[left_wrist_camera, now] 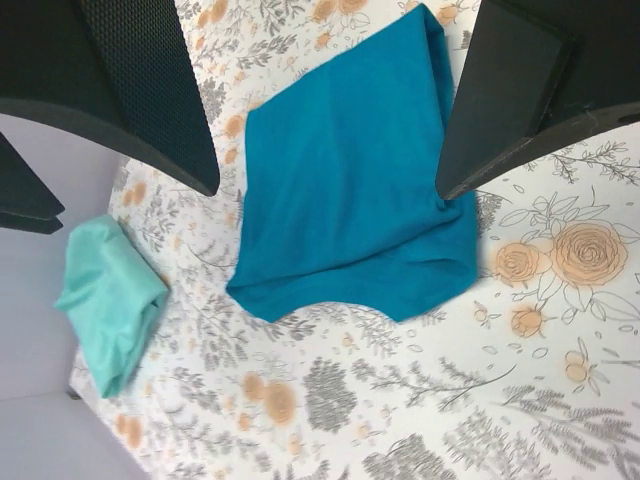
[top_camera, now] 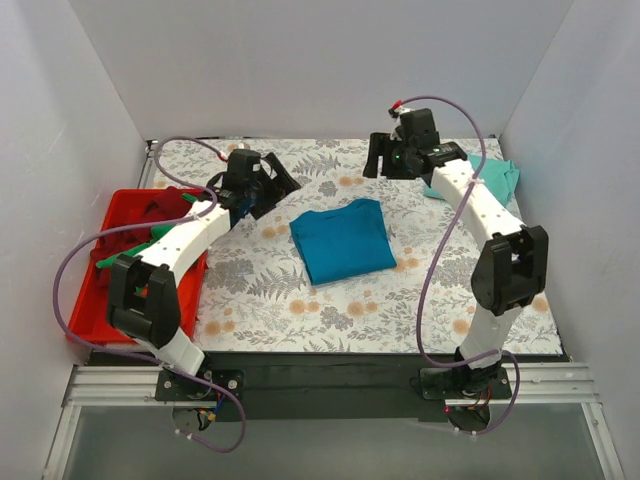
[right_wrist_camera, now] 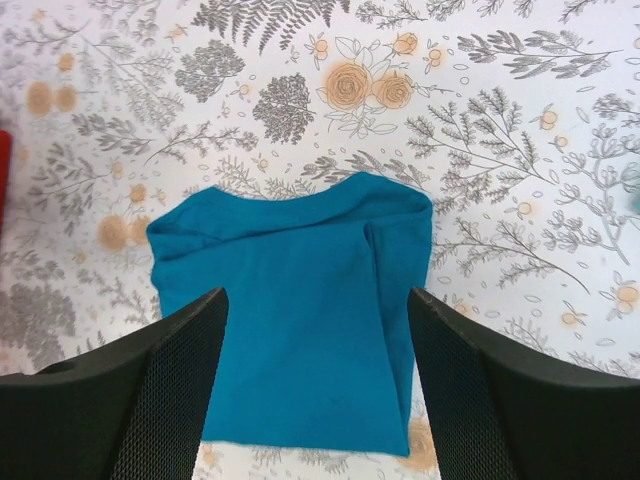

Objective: Fold and stack the t-shirts
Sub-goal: Fold the tshirt, then neatly place the folded tshirt to the corner

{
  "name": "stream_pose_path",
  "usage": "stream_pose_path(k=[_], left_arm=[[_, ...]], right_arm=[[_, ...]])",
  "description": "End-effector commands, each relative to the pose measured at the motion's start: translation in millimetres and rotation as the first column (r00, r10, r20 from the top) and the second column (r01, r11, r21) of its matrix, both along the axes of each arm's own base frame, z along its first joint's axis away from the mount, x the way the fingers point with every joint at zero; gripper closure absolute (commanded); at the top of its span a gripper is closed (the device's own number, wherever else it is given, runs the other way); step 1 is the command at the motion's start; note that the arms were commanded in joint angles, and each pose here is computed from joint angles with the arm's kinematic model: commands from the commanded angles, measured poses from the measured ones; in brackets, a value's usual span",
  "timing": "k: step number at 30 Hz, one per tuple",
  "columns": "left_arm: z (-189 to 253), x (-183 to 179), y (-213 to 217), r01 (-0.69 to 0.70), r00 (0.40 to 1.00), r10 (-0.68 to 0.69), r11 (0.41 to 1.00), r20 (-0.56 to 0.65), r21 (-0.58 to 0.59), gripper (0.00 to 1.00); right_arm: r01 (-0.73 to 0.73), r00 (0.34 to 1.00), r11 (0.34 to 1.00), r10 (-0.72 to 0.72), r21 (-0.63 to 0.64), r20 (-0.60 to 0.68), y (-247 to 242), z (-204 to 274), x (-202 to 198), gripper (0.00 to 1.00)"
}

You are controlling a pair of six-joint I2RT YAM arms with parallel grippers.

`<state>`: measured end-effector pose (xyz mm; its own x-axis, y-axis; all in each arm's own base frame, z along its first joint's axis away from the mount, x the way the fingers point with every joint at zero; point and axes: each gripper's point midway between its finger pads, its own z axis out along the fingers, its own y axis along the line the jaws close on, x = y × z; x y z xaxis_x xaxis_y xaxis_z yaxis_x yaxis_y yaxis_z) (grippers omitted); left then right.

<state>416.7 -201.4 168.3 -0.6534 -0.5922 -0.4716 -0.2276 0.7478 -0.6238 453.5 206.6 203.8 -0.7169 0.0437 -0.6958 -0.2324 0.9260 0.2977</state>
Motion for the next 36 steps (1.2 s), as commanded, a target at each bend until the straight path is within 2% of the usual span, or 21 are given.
stream_pose_path(k=[1,8,14,24,27,33,36], left_arm=[[34.8,-13.2,9.4,0.037,0.997,-0.041,0.997,0.071,0.063,0.11],[-16.1,-58.9,17.4,0.086,0.996,-0.084,0.994,-0.037,0.073,0.14],[-54.9,-86.8,11.8,0.140,0.985,-0.133,0.989,-0.111,0.054,0.17],[-80.9,-88.0,-13.0,0.190,0.971,-0.186,0.982,-0.154,0.016,0.24],[-89.1,-82.1,-21.4,0.197,0.966,-0.191,0.980,-0.175,0.016,0.33],[-108.4,-79.4,-26.8,0.204,0.956,-0.192,0.979,-0.221,0.030,0.37],[-113.8,-76.3,-30.4,0.218,0.952,-0.204,0.975,-0.227,0.038,0.45]], right_arm=[[-0.104,0.990,0.993,0.097,0.060,0.102,-6.6,46.7,-17.4,0.21],[-0.186,0.981,0.981,0.183,0.058,0.065,-30.7,1.9,-57.9,0.21],[-0.230,0.973,0.956,0.231,0.181,0.016,-44.1,-38.0,-83.1,0.21],[-0.265,0.952,0.925,0.297,0.271,-0.080,-43.1,-93.7,-87.9,0.21],[-0.276,0.946,0.918,0.312,0.284,-0.090,-42.5,-102.7,-85.9,0.21],[-0.290,0.934,0.908,0.337,0.303,-0.118,-41.6,-121.8,-81.5,0.21],[-0.285,0.929,0.909,0.340,0.305,-0.145,-42.4,-135.5,-80.7,0.21]])
